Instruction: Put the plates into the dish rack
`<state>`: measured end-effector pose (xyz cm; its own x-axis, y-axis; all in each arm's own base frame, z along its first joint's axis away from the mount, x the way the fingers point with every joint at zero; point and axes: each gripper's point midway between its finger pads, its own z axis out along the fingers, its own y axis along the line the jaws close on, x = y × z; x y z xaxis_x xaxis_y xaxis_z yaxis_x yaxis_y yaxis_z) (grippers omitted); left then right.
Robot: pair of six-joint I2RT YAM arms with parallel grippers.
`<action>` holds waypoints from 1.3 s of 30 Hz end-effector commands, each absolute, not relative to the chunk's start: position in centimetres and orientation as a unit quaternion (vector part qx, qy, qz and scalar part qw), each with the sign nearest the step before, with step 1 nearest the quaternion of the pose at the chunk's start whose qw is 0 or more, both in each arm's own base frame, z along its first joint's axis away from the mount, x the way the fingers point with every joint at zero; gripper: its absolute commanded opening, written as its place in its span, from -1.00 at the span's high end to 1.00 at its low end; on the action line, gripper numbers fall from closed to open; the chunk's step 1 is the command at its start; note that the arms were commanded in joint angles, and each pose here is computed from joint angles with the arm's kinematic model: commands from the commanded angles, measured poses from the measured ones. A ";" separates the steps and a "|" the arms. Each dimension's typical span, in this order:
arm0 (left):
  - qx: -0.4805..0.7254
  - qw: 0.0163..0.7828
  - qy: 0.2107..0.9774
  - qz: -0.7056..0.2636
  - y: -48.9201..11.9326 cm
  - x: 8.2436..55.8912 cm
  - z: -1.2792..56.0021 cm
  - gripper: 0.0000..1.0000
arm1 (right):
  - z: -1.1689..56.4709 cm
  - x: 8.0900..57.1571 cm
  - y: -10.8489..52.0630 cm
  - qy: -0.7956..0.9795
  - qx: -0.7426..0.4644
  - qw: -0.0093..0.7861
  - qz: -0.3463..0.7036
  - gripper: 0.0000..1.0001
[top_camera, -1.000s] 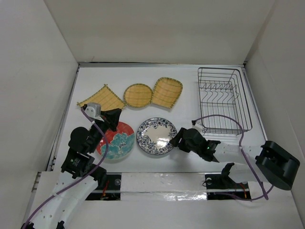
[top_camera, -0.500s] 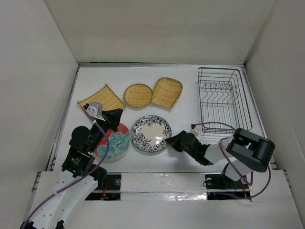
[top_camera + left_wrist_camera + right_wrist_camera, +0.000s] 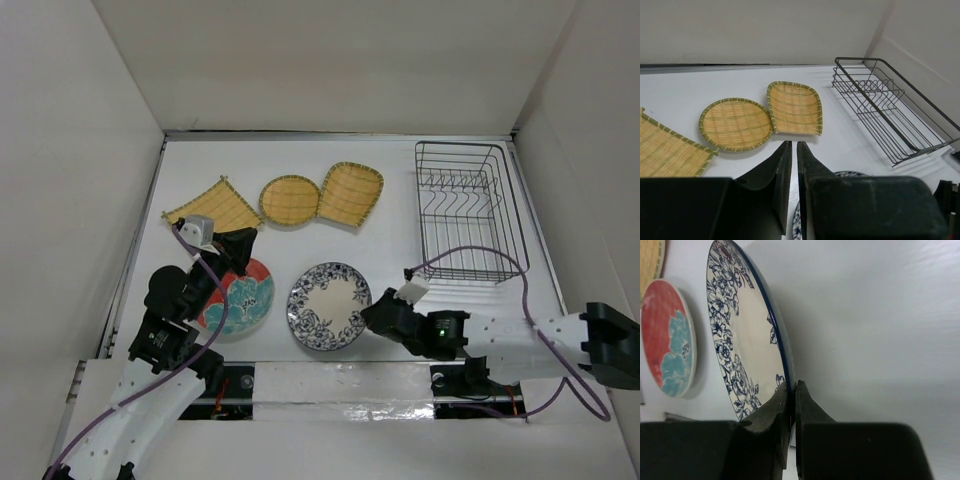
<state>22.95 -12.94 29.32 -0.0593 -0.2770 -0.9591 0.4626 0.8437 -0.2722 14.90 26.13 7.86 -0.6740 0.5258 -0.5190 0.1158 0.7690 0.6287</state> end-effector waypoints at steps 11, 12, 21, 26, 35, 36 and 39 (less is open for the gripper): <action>0.073 0.718 0.633 -0.282 -12.5 21.7 32.5 0.84 | 34.8 23.5 12.0 0.688 0.194 0.675 0.183 1.00; 0.073 0.719 0.632 -0.282 -12.5 21.7 32.6 0.84 | 35.8 24.0 11.4 0.685 0.186 0.682 0.177 1.00; 0.069 0.733 0.613 -0.287 -11.9 20.5 33.6 0.81 | 43.6 31.7 -1.7 0.651 0.197 0.730 -0.071 1.00; 0.068 0.733 0.613 -0.285 -11.7 20.3 33.5 0.81 | 45.5 34.2 -7.3 0.619 0.239 0.735 -0.142 1.00; 0.067 0.742 0.602 -0.288 -11.5 19.5 34.2 0.79 | 45.4 39.4 -11.8 0.621 0.164 0.735 -0.217 1.00; 0.067 0.743 0.600 -0.289 -11.5 19.3 34.4 0.79 | 45.2 39.8 -11.9 0.627 0.150 0.729 -0.228 1.00; 0.070 0.745 0.595 -0.292 -11.6 19.1 34.5 0.77 | 43.5 41.4 -12.5 0.644 0.130 0.708 -0.259 1.00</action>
